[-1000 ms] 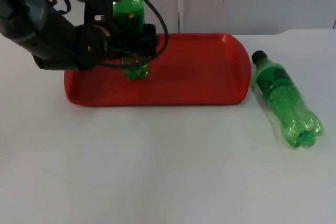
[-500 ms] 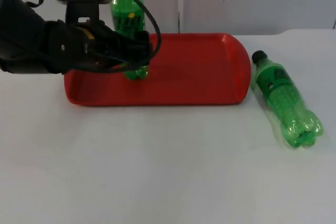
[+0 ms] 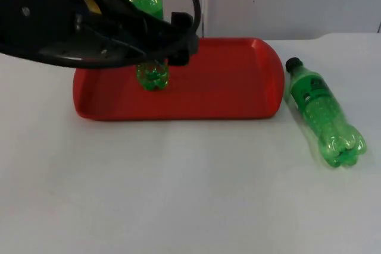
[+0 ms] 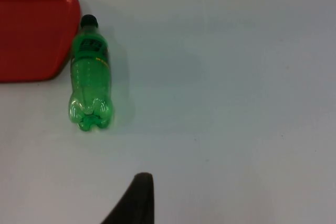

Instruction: Place the bottle upright on the tray.

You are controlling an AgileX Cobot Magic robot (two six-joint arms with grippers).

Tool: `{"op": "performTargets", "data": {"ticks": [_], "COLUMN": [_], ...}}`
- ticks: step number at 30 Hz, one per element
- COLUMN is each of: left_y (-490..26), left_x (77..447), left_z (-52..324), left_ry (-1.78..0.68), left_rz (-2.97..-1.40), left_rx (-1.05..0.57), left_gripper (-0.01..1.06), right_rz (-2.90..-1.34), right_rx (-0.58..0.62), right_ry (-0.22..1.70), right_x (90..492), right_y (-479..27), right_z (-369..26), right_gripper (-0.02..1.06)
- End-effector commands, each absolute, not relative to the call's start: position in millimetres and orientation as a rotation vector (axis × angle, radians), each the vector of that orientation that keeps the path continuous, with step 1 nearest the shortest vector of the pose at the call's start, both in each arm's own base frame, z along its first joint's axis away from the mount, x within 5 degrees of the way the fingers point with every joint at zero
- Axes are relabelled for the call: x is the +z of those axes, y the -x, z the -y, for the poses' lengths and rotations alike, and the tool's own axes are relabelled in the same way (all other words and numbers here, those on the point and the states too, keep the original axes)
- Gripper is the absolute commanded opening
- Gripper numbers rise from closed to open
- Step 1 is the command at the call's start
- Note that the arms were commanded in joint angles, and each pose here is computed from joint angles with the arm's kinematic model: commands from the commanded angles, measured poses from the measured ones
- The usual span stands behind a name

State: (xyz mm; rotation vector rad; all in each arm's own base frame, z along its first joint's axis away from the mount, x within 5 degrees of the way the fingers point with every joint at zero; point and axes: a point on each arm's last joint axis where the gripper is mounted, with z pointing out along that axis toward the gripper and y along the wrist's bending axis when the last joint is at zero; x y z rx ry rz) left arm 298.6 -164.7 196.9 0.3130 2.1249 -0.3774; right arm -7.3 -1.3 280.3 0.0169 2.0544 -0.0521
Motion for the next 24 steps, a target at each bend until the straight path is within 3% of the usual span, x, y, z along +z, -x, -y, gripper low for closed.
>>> {"op": "performTargets", "data": {"ticks": [1,17,24], "left_y": [-289,-231,-205], "left_x": [207,300,324], "left_z": [163,134,120], "left_ry": [-0.359,-0.483,-0.52], "left_rz": [-2.143,-2.027,-2.003], "left_rx": [-0.378,-0.373,-0.365], "left_gripper": [1.05,1.05,1.05], "right_rz": [-2.044,-2.044,-2.044], "right_rx": [-0.052,-0.052,-0.052], "right_ry": [-0.022,-0.022,-0.022], "right_x": [281,281,281], "right_y": [8,8,8], "right_z": [1,1,1], "right_gripper": [1.05,1.05,1.05]}}
